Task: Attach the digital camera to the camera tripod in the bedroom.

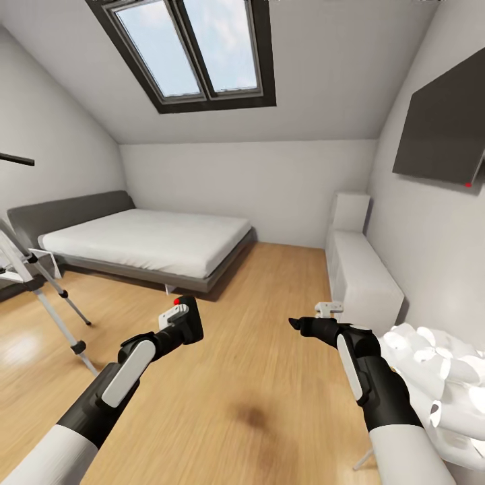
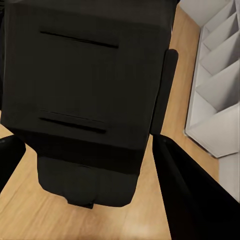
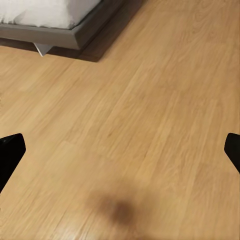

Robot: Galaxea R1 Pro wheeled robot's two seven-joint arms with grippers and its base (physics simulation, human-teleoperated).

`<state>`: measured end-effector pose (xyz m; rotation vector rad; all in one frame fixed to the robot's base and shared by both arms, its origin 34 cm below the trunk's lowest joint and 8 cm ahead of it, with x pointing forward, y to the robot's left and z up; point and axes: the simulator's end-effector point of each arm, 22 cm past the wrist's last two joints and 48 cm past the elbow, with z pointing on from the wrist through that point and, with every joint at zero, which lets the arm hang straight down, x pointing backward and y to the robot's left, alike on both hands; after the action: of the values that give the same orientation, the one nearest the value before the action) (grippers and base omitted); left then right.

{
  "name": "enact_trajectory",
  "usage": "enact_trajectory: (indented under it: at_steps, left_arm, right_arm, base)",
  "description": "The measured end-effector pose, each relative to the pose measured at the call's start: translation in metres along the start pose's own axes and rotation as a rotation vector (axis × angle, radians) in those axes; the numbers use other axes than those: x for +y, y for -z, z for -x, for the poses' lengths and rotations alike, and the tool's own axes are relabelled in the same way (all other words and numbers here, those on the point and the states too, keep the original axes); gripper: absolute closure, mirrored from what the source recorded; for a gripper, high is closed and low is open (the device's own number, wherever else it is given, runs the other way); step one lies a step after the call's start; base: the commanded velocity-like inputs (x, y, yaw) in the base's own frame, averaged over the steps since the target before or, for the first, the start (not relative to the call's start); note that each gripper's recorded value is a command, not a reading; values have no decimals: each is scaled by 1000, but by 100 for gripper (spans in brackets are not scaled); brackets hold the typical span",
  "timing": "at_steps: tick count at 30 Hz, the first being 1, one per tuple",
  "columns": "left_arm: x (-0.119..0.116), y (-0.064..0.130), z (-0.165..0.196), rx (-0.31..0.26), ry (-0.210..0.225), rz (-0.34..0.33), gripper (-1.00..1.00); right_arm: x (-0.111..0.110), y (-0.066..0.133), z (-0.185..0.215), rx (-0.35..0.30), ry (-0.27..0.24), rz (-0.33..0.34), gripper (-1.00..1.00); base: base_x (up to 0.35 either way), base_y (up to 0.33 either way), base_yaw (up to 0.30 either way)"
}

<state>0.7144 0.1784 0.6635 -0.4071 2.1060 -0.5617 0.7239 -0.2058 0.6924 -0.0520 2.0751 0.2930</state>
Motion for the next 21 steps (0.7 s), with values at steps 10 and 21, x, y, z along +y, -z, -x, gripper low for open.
enact_trajectory:
  at_steps: [10,21]
  left_arm:
    - [-12,7,17,0,0,0,100]
    - [-24,14,36,0,0,1,100]
  right_arm:
    - [3,6,21,1,0,-1,-100]
    - [7,13,43,2,0,-1,-100]
  base:
    - [0,0,0]
    - [0,0,0]
